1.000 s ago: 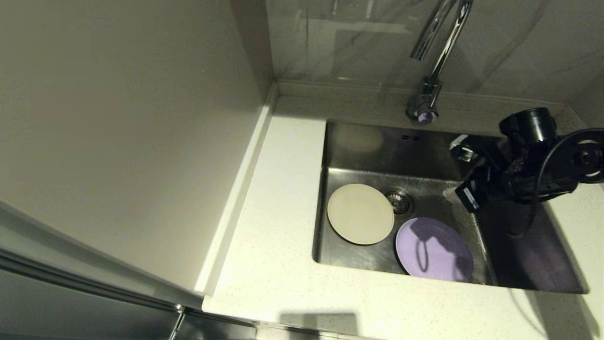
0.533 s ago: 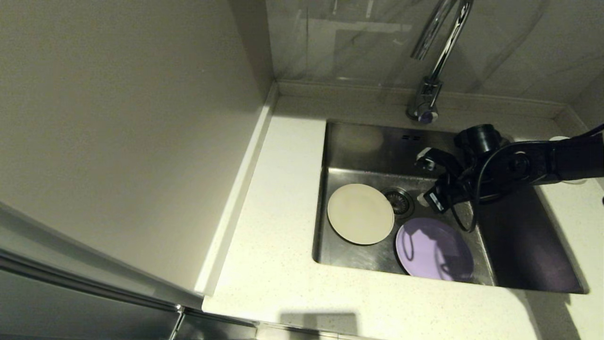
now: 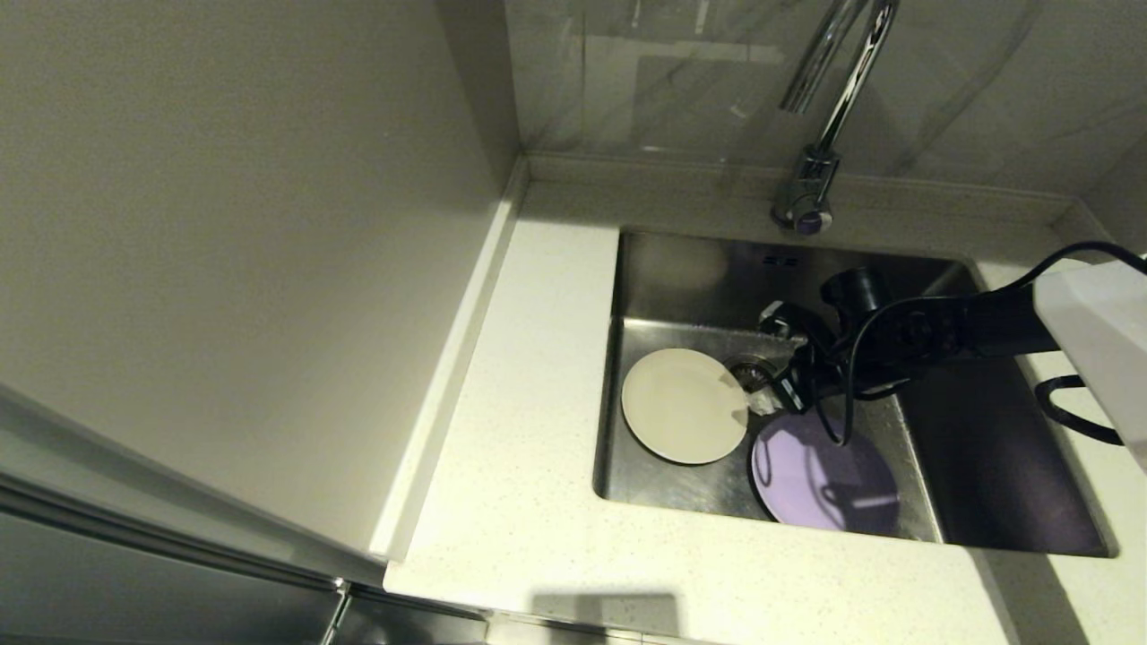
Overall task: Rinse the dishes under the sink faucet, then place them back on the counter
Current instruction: Put a plate back to the table from the sink
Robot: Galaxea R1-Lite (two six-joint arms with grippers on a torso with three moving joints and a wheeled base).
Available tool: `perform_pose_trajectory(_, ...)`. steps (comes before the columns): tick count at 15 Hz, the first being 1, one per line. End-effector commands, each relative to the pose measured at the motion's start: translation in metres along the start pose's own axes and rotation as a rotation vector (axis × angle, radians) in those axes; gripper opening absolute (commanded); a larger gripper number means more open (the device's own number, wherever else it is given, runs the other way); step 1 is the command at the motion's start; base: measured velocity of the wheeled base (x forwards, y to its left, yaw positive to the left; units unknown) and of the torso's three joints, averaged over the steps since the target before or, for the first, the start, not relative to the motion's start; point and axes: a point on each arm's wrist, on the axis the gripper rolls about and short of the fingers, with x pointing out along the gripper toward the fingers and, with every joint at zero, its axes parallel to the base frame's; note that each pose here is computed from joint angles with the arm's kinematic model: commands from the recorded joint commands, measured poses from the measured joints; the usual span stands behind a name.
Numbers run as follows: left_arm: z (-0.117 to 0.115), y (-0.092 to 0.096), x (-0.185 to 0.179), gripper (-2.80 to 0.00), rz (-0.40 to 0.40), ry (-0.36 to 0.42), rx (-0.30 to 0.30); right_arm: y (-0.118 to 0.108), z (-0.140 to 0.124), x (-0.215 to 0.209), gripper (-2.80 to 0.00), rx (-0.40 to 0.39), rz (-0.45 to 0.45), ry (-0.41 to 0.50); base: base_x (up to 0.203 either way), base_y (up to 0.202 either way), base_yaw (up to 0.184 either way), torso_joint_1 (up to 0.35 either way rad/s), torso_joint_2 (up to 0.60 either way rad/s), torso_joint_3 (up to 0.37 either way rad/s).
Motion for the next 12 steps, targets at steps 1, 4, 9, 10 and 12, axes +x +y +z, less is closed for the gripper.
perform_pose_trajectory(1,0.000,0.000,0.000,-2.80,0.000,-0.004,-0.001,0.001,-0.011,0.023,0.00,0.008,0.034,0.032,0.000,0.000,0.000,0.000,0.00,0.000)
perform_pose_trajectory(4,0.000,0.000,0.000,-2.80,0.000,-0.004,-0.001,-0.001,-0.010,0.037,0.00,0.009,0.031,0.024,0.000,0.000,0.000,0.000,0.00,0.000)
perform_pose_trajectory(9,0.000,0.000,0.000,-2.80,0.000,-0.004,-0.001,-0.007,0.001,0.047,0.00,0.058,0.003,-0.018,0.000,0.000,0.000,0.000,0.00,0.000)
perform_pose_trajectory(10,0.000,0.000,0.000,-2.80,0.000,-0.004,-0.001,-0.007,0.001,0.049,0.00,0.060,0.002,-0.018,0.000,0.000,0.000,0.000,0.00,0.000)
perform_pose_trajectory(12,0.000,0.000,0.000,-2.80,0.000,-0.004,-0.001,-0.009,0.001,0.053,0.00,0.062,-0.003,-0.023,0.000,0.000,0.000,0.000,0.00,0.000)
